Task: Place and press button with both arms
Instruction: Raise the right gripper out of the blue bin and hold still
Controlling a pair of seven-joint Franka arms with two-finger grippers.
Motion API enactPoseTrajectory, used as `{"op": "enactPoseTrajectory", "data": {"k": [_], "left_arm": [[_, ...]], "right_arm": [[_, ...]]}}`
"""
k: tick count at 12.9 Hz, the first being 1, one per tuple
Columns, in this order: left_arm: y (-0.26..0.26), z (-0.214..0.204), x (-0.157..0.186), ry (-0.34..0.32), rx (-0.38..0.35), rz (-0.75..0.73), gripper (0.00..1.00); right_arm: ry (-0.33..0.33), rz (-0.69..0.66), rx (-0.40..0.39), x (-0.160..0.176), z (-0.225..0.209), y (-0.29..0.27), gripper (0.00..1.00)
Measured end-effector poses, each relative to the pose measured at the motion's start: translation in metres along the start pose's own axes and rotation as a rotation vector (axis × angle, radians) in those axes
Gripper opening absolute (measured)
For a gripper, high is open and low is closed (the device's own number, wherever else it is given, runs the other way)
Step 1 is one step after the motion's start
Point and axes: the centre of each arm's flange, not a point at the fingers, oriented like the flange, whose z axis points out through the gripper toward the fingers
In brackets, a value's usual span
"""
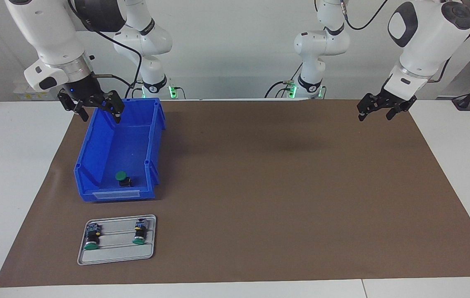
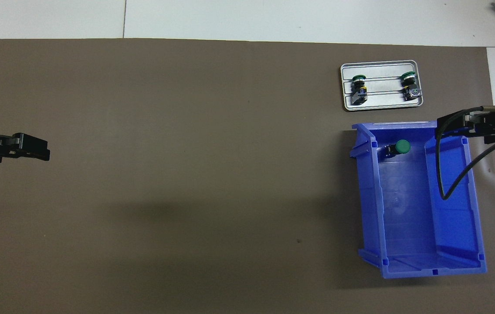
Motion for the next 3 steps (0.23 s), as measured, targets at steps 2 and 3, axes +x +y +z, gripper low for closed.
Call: {"op": "enactPoseTrajectory", "data": {"k": [2, 3], "left_arm": [[0.0, 0.0, 0.0, 0.0, 0.0, 0.0, 1.0], [0.0, 0.0, 0.0, 0.0, 0.0, 0.0, 1.0]], "right_arm": [[-0.006, 0.0, -0.001, -0.0004, 0.0019, 0.0001, 1.0], [-0.007, 0.0, -0.001, -0.0005, 0.0024, 0.0001, 1.0]]}}
